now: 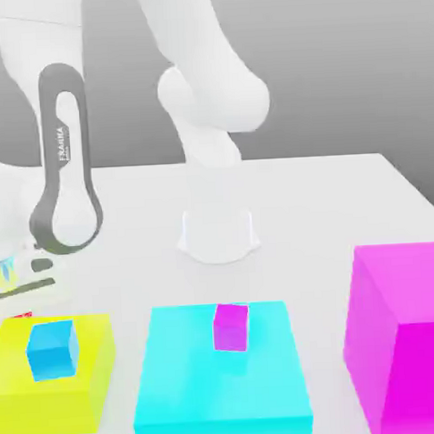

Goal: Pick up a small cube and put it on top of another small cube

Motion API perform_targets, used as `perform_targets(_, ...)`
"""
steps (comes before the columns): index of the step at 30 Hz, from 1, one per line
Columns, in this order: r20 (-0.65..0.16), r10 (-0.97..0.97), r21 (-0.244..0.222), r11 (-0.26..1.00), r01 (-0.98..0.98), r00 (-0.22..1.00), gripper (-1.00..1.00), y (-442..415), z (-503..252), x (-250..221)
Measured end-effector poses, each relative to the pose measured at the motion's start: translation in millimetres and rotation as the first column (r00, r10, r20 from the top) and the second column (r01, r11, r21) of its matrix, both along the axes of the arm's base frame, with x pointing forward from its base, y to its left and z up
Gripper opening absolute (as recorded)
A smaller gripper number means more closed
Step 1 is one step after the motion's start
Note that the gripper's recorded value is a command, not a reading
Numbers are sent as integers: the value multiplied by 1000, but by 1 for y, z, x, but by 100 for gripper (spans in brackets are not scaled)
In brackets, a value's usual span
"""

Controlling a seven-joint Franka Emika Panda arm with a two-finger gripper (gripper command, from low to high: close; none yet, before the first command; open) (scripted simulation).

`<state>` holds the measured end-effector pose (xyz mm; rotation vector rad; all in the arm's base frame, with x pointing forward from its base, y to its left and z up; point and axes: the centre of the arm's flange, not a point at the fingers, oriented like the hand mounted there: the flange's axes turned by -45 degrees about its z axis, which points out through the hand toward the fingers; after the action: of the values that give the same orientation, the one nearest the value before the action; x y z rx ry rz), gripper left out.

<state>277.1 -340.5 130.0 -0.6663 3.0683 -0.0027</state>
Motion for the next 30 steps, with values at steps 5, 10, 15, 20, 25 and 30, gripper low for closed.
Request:
perform_targets(5, 0, 0, 0, 1000, 0, 1000, -100, 0, 50, 0)
perform_targets(10, 44, 164, -55, 985, -161, 985, -100, 0, 117, 43)
perform_targets(15, 59, 494, -52, 870, -491, 868, -100, 114, 160, 110)
perform_targets(20, 59, 735, -45, 678, -733, 676, -100, 225, 190, 127)
perform_targets(25, 35, 908, -28, 420, -907, 419, -100, 336, 200, 111)
perform_targets(30, -8, 916, -2, 401, -916, 401, -100, 350, 146, 100)
